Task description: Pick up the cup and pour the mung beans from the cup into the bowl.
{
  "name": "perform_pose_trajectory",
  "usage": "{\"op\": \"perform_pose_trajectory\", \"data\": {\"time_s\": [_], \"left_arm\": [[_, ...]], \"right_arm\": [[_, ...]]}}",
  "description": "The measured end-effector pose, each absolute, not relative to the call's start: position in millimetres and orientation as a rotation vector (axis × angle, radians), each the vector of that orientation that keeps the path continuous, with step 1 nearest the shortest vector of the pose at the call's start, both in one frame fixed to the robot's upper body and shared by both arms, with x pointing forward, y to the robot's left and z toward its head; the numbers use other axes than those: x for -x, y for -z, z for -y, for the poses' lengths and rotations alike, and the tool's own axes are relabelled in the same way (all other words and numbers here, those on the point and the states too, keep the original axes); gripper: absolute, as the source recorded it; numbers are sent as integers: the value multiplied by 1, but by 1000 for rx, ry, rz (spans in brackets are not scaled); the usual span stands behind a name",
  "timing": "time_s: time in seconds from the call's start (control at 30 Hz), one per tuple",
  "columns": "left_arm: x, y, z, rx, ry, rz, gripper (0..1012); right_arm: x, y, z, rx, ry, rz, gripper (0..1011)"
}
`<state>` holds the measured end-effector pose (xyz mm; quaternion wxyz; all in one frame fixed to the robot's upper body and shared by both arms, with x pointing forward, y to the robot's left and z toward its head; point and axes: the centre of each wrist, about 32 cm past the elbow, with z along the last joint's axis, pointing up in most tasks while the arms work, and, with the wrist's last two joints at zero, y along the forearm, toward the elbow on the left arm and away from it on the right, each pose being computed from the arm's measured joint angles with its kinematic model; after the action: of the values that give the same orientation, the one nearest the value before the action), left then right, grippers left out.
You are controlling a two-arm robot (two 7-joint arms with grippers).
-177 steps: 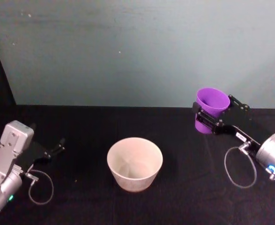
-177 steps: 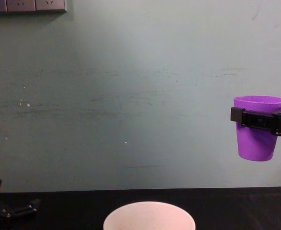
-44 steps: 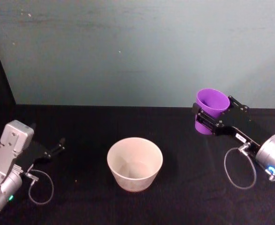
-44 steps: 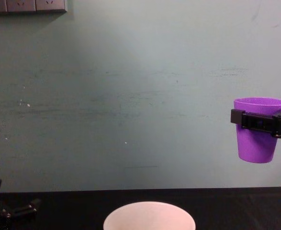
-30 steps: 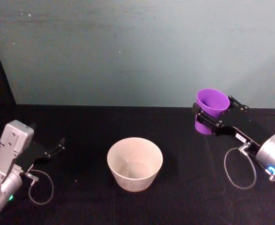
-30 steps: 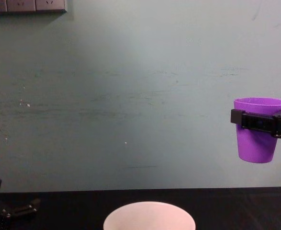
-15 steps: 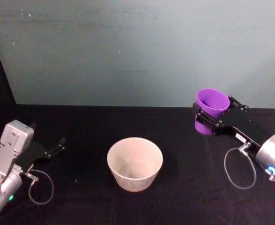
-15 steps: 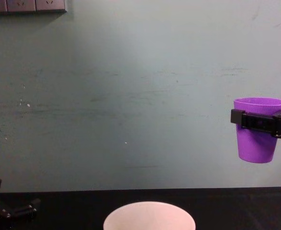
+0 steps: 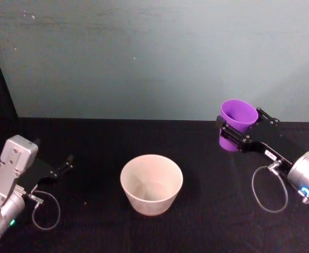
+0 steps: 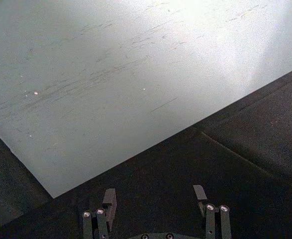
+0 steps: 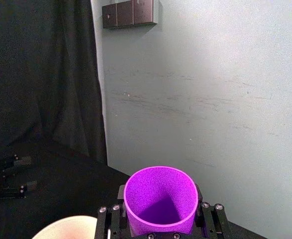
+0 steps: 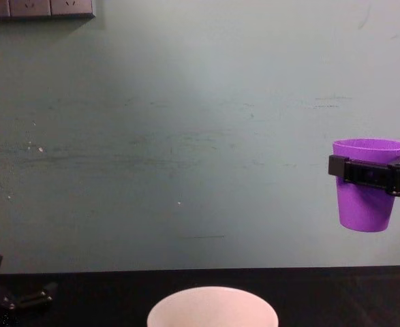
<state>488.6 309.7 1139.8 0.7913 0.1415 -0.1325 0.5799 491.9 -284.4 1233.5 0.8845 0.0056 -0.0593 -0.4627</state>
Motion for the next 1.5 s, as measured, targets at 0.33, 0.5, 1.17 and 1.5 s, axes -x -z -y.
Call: {"op": "perform_pose_trajectory", "data": {"time_s": [0.33, 0.5, 1.17, 1.5], "left_arm": [[-489, -1140, -310, -304, -1248, 285, 1000], [-489, -1140, -310, -304, -1248, 285, 1000], [-489, -1140, -310, -304, -1248, 285, 1000], [-489, -1140, -310, -304, -1248, 285, 1000]], "right_arm": [[-492, -1234, 284, -12, 963, 123, 736], [-492, -1234, 284, -12, 963, 123, 736], [-492, -1234, 284, -12, 963, 123, 737], [-492, -1234, 284, -12, 963, 123, 736]]}}
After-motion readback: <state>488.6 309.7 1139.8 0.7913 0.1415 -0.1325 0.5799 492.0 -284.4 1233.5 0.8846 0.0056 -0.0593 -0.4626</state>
